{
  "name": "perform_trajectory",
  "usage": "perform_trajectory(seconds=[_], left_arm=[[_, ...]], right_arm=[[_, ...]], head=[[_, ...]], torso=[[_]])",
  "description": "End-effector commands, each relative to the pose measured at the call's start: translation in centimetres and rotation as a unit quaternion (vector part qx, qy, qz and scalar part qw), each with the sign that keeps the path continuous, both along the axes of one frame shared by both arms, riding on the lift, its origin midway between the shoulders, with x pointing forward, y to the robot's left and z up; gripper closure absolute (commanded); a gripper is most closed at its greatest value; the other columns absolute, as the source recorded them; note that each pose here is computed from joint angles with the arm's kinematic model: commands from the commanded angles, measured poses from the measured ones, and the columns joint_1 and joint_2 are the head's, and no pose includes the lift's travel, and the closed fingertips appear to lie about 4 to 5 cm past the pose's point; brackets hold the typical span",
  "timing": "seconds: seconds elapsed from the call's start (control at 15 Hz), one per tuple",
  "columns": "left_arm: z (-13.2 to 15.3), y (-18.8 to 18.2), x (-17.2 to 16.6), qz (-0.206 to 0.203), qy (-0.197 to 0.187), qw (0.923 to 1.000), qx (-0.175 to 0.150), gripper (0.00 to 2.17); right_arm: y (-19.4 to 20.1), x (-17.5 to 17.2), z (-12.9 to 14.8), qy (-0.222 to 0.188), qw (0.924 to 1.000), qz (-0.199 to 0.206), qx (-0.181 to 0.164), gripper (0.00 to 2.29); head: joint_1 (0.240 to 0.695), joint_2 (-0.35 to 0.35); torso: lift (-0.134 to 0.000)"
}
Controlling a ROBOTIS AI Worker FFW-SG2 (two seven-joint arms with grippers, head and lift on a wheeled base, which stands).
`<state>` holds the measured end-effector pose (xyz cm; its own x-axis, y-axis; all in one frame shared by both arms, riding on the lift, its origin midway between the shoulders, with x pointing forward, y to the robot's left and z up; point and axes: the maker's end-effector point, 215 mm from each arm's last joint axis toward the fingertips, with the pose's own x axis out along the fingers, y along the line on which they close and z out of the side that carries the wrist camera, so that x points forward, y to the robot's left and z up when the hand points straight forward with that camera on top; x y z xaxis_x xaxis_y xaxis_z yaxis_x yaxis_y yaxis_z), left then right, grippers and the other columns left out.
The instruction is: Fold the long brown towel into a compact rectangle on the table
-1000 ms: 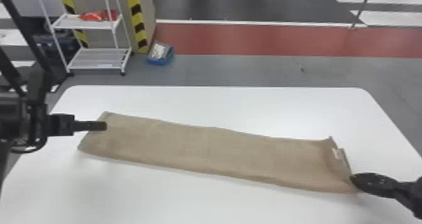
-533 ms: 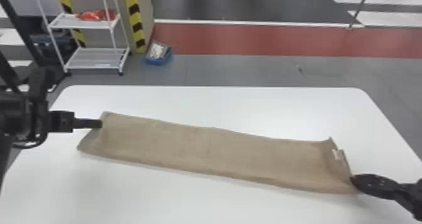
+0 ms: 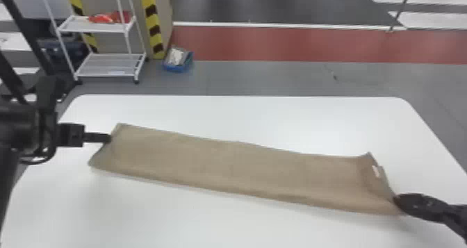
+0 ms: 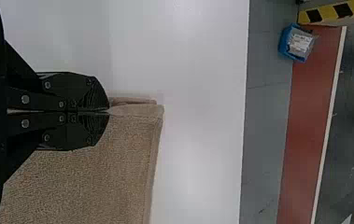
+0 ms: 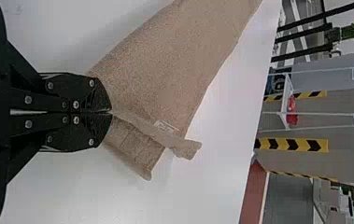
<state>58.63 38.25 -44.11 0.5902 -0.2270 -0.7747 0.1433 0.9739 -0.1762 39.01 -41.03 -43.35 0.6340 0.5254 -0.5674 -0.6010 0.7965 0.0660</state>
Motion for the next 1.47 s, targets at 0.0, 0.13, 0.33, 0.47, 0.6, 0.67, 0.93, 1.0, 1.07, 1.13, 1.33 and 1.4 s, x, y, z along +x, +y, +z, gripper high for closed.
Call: perform_trajectory(seconds=[0.0, 0.13, 0.33, 0.47, 0.6, 0.67, 0.93, 1.0, 1.07, 1.13, 1.33, 1.4], left_arm=[[0.1, 0.1, 0.1, 0.002, -0.002, 1.0, 0.0, 1.97], [0.1, -0.1, 0.1, 0.0, -0.001, 1.0, 0.002, 1.97], [0.2, -0.3, 0.3, -0.003, -0.002, 1.0, 0.004, 1.97], [0.2, -0.3, 0.3, -0.003, -0.002, 1.0, 0.004, 1.97], [0.2, -0.3, 0.3, -0.002, -0.002, 1.0, 0.005, 1.97], [0.2, -0.2, 0.3, -0.002, -0.002, 1.0, 0.006, 1.97], [0.2, -0.2, 0.4, -0.001, -0.002, 1.0, 0.008, 1.97], [0.4, 0.0, 0.5, -0.001, -0.005, 0.9999, 0.01, 1.97], [0.2, 0.0, 0.4, -0.001, -0.003, 0.9999, 0.009, 1.97], [0.3, 0.1, 0.4, -0.002, -0.005, 0.9999, 0.01, 1.97], [0.1, 0.1, 0.4, -0.005, -0.007, 0.9999, 0.011, 1.97], [0.0, 0.2, 0.2, -0.005, -0.005, 0.9999, 0.012, 1.97]], right_arm=[[0.2, -0.3, 0.2, -0.004, 1.0, 0.003, 0.006, 1.21], [0.6, -1.0, 0.4, -0.007, 0.9998, 0.009, 0.015, 1.21], [-0.1, -1.8, 1.4, -0.023, 0.9992, 0.006, 0.033, 1.21], [-0.4, -2.2, 1.5, -0.029, 0.9992, 0.009, 0.025, 1.21], [-0.3, -2.5, 1.6, -0.048, 0.9985, 0.027, 0.006, 1.21], [-0.2, -2.8, 1.5, -0.051, 0.9981, 0.033, -0.001, 1.21], [0.3, -3.8, 0.7, -0.058, 0.9963, 0.058, -0.025, 1.21], [0.3, -4.1, 0.4, -0.055, 0.9963, 0.059, -0.028, 1.21], [0.2, -4.2, 0.1, -0.052, 0.9965, 0.059, -0.03, 1.21], [-0.1, -4.3, -0.1, -0.05, 0.9967, 0.056, -0.029, 1.21], [-0.6, -4.1, -0.5, -0.045, 0.997, 0.053, -0.033, 1.21], [-0.8, -3.9, -0.6, -0.042, 0.9974, 0.05, -0.032, 1.2]], head=[[0.695, -0.032], [0.695, -0.031], [0.695, -0.026], [0.695, -0.031], [0.695, -0.04], [0.695, -0.041], [0.695, -0.037], [0.695, -0.035], [0.695, -0.033], [0.695, -0.031], [0.695, -0.033], [0.695, -0.035]], torso=[[-0.124], [-0.124], [-0.124], [-0.124], [-0.124], [-0.124], [-0.124], [-0.124], [-0.124], [-0.124], [-0.124], [-0.124]])
